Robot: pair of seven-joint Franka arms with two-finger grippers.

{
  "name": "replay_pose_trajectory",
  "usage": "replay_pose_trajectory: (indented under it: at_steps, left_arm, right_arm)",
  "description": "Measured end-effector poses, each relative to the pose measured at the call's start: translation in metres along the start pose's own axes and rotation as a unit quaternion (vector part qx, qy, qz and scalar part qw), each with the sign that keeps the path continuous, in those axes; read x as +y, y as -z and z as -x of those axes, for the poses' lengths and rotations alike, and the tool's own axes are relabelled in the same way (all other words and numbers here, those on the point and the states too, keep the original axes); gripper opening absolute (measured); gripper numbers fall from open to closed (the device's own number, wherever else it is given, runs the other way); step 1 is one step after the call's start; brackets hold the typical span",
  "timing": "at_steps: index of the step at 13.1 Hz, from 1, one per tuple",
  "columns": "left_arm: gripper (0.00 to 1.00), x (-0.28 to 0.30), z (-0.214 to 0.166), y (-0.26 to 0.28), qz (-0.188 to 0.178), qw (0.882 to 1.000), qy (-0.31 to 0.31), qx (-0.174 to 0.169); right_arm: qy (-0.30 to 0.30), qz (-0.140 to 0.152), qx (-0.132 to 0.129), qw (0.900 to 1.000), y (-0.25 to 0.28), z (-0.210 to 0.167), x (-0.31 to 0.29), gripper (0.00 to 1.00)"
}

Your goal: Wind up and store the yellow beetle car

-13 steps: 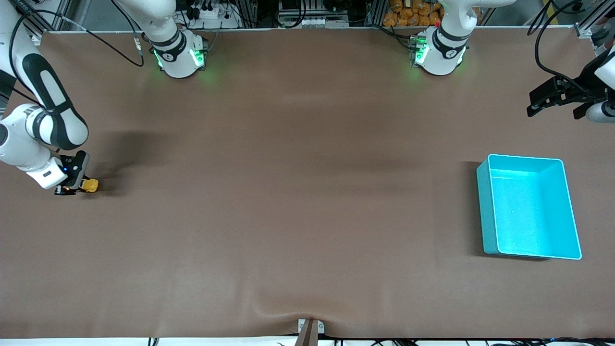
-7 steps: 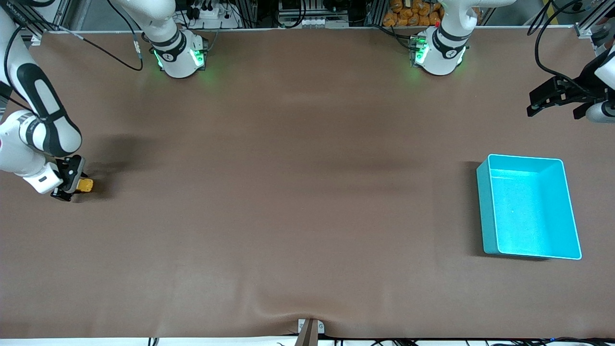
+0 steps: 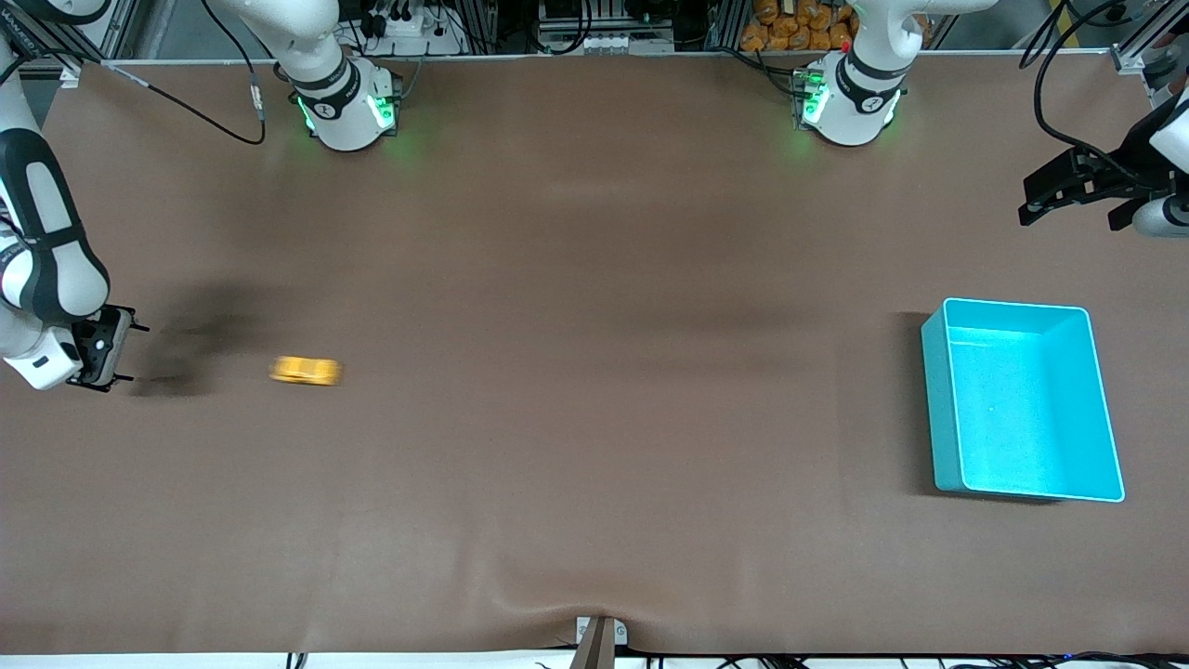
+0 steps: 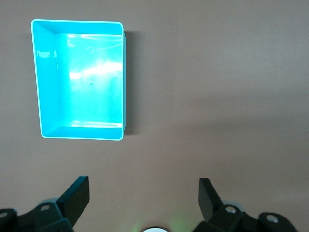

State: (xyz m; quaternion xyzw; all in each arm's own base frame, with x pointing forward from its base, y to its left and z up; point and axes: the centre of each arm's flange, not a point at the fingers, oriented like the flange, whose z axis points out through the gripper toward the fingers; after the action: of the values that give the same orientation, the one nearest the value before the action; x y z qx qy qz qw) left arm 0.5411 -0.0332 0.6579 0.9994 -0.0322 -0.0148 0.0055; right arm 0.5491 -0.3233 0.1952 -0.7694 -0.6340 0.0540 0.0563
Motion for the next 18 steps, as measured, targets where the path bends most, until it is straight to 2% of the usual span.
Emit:
replay_pose_trajectory:
  at_steps: [3,4,8,11,15,18]
  left_arm:
    - [1.0,0.0,0.0,0.0,0.0,1.0,0.0,0.0]
    - [1.0,0.0,0.0,0.0,0.0,1.0,0.0,0.0]
    - [1.0,0.0,0.0,0.0,0.0,1.0,0.0,0.0]
    - [1.0,-0.001,0.0,0.0,0.0,1.0,0.001,0.0]
    - [1.0,-0.001,0.0,0.0,0.0,1.0,0.001,0.0]
    - [1.0,-0.002,0.0,0.0,0.0,1.0,0.002,0.0]
  right_arm:
    - [-0.018,-0.038,0.034,0.999,0.04,0.001,0.01,1.0]
    - [-0.019,-0.046,0.038,0.998,0.061,0.002,0.015,1.0]
    - [-0.022,-0.031,0.032,0.999,0.136,-0.001,0.022,1.0]
    - [-0.042,-0.039,0.025,0.998,0.21,-0.015,0.004,1.0]
    - [-0.09,-0.059,0.012,0.994,0.32,-0.077,-0.023,1.0]
    - [-0.148,-0.029,0.002,0.989,0.383,-0.131,-0.045,1.0]
